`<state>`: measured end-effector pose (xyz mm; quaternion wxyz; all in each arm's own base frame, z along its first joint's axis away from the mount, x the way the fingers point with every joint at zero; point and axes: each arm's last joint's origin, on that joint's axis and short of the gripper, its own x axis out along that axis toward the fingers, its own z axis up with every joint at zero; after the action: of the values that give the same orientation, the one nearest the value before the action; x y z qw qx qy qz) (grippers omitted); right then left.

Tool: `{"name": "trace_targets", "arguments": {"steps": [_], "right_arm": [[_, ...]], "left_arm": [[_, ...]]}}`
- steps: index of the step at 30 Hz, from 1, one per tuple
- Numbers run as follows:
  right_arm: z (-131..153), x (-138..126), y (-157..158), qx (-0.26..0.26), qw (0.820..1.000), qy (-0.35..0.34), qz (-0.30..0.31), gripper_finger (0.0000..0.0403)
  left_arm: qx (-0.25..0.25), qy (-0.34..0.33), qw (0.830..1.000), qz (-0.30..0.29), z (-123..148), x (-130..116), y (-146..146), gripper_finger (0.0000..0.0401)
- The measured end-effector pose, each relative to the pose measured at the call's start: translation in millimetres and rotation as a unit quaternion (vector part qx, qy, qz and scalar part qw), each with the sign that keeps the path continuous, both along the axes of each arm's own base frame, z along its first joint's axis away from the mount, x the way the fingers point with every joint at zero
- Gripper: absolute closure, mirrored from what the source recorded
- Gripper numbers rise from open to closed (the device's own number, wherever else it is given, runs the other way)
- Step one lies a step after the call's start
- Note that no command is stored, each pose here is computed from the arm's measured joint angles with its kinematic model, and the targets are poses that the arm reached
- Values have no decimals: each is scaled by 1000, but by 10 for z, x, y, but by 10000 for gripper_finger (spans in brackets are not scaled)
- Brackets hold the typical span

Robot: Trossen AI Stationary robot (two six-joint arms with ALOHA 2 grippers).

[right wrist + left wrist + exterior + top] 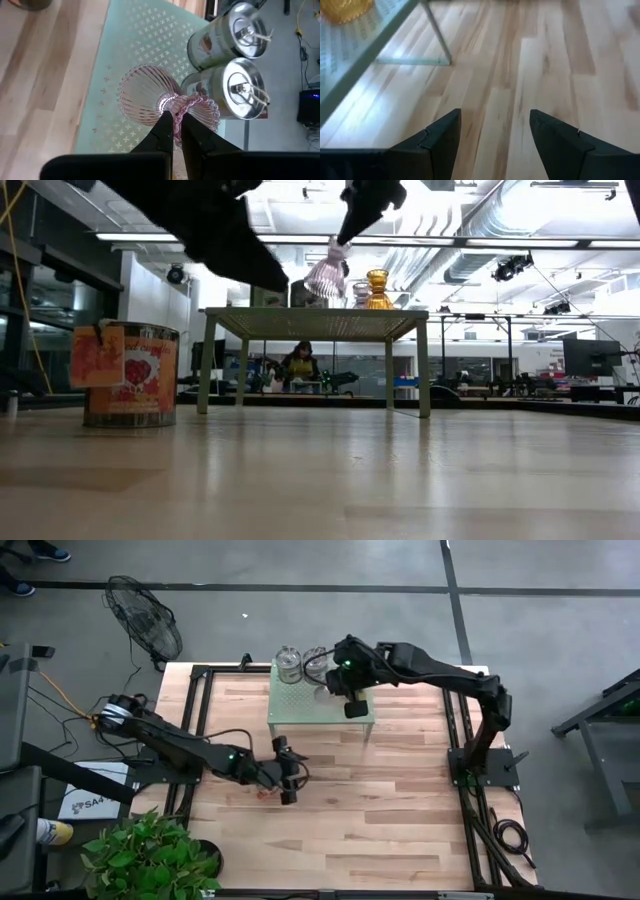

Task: Pick & Place candle stick holders
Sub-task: Put the pink glass candle holder on the shelf

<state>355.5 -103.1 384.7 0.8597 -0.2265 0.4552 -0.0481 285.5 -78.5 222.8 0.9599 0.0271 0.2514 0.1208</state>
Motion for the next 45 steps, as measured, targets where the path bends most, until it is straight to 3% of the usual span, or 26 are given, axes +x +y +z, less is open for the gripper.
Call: {"name": "trace_targets", "arguments": {"steps": [6,13,45], "right_arm": [[-163,76,-112,5,1000,30,-6,395],[-272,111,-177,3,998,56,-15,395],[-330,38,-183,23,994,98,-42,390]], "left_arm": [[-3,3,1000,13,-46,-140,34,171],[-8,-9,1000,16,-19,-120,32,171],[-17,-12,1000,3,-12,-113,22,171]]}}
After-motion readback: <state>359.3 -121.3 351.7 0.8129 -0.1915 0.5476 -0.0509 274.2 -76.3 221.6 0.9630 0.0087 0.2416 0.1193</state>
